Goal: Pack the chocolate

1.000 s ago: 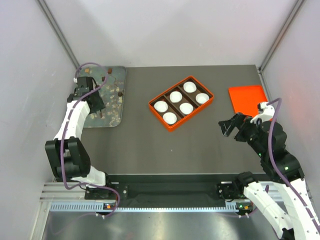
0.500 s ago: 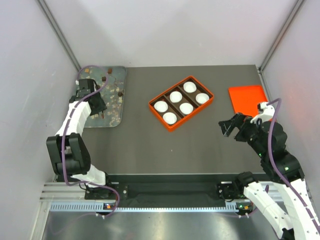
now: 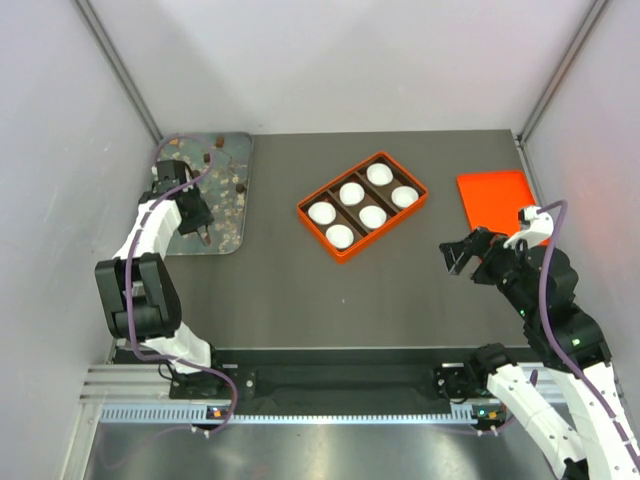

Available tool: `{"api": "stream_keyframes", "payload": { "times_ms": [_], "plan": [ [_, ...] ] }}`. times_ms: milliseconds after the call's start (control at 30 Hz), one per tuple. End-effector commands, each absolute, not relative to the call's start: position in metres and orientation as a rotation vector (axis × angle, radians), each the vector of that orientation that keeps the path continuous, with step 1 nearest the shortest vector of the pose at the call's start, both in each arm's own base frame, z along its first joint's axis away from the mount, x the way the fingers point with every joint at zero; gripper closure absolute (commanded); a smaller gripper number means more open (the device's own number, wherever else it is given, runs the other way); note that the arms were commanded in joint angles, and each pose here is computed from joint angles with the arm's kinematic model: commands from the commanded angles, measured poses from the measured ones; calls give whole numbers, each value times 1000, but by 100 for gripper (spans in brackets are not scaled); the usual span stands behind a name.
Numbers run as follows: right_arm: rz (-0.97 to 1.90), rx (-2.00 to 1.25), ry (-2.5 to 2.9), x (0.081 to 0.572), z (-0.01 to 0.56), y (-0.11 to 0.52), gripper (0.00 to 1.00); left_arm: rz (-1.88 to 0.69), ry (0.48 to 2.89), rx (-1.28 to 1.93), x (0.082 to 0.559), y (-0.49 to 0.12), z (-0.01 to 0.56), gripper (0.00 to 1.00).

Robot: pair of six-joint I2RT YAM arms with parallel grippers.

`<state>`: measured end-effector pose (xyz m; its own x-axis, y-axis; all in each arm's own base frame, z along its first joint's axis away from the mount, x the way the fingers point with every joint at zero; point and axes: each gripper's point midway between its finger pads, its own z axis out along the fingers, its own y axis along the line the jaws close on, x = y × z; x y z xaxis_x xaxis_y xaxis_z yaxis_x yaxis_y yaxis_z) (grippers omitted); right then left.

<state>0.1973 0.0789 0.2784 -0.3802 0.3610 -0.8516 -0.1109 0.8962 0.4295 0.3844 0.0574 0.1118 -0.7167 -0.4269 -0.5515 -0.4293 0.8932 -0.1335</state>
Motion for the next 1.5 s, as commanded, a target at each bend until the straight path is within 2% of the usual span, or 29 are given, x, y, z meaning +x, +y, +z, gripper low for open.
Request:
{"api": "stream_keyframes", "payload": {
  "times_ms": [0,433,733,900,1167,1467],
  "plan": [
    [498,169,1841,199,292,77,0,0,2406,-625,394,63,123,52],
    [523,169,1835,196,299,79,0,-41,2364,-531,386,55,182,65],
    [535,189,1844,196,298,80,0,-239,2279,-388,386,21,239,69],
    [530,198,1863,199,295,81,0,-325,2260,-233,383,-25,261,71],
    [530,216,1875,205,295,82,0,-392,2335,71,360,-127,255,74],
    [537,228,1883,205,292,83,0,-503,2314,304,336,-196,255,75]
  ]
}}
